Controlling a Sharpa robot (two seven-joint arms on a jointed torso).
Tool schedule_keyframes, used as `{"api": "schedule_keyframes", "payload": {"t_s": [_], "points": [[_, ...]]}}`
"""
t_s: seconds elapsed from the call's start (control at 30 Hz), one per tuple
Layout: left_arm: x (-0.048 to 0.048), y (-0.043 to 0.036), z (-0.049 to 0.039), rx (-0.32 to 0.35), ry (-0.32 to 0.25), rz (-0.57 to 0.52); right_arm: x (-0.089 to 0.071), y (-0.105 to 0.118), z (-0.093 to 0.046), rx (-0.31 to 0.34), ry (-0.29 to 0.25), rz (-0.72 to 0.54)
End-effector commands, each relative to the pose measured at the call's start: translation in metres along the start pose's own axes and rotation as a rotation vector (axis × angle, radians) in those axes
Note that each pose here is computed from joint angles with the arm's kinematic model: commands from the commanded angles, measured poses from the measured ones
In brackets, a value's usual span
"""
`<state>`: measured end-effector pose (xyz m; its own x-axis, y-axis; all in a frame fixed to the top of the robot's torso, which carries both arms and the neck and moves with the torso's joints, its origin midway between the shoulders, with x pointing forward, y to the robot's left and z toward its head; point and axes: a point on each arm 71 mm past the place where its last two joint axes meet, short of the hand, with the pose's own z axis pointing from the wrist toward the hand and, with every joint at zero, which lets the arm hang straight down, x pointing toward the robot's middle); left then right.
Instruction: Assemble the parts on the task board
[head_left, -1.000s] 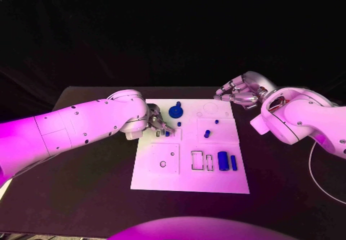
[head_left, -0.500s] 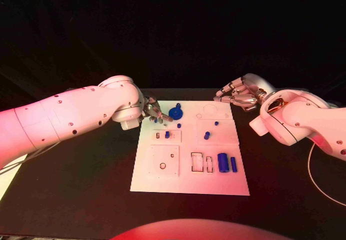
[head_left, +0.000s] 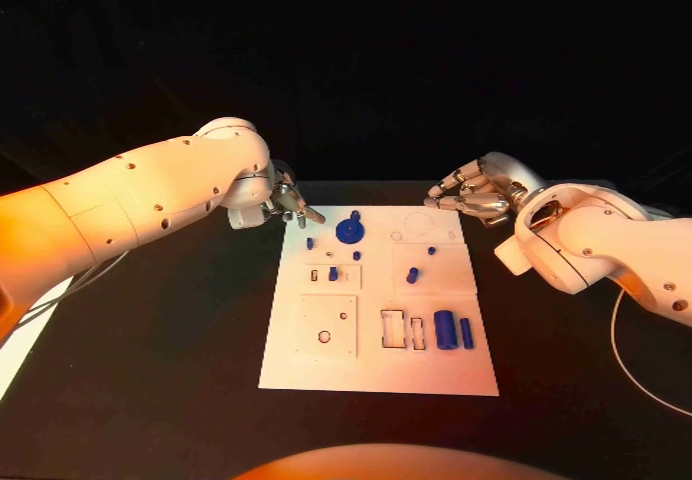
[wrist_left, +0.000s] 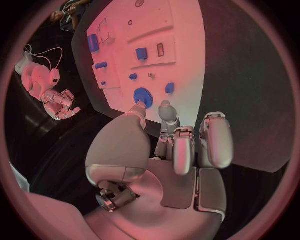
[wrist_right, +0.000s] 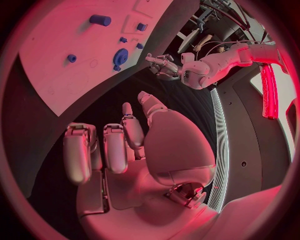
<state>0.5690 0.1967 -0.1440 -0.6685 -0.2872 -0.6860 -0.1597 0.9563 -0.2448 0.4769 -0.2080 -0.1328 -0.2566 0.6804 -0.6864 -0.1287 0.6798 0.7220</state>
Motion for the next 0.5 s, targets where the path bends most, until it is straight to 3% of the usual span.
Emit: {"api": "schedule_keyframes", "payload": {"t_s": [0.03, 0.27, 0.5], "points": [[0.0009, 0.0033, 0.0069, -0.033, 0.029, 0.051, 0.002, 0.001, 0.0, -0.012, 0.01, -0.004], [0.0061, 0.0035, 0.0181, -0.037, 0.039, 0.05, 0.003, 0.002, 0.001, -0.012, 0.014, -0.005], [0.0098, 0.001, 0.0235, -0.031, 0.043, 0.047, 0.003, 0.002, 0.001, -0.012, 0.017, -0.005]]}}
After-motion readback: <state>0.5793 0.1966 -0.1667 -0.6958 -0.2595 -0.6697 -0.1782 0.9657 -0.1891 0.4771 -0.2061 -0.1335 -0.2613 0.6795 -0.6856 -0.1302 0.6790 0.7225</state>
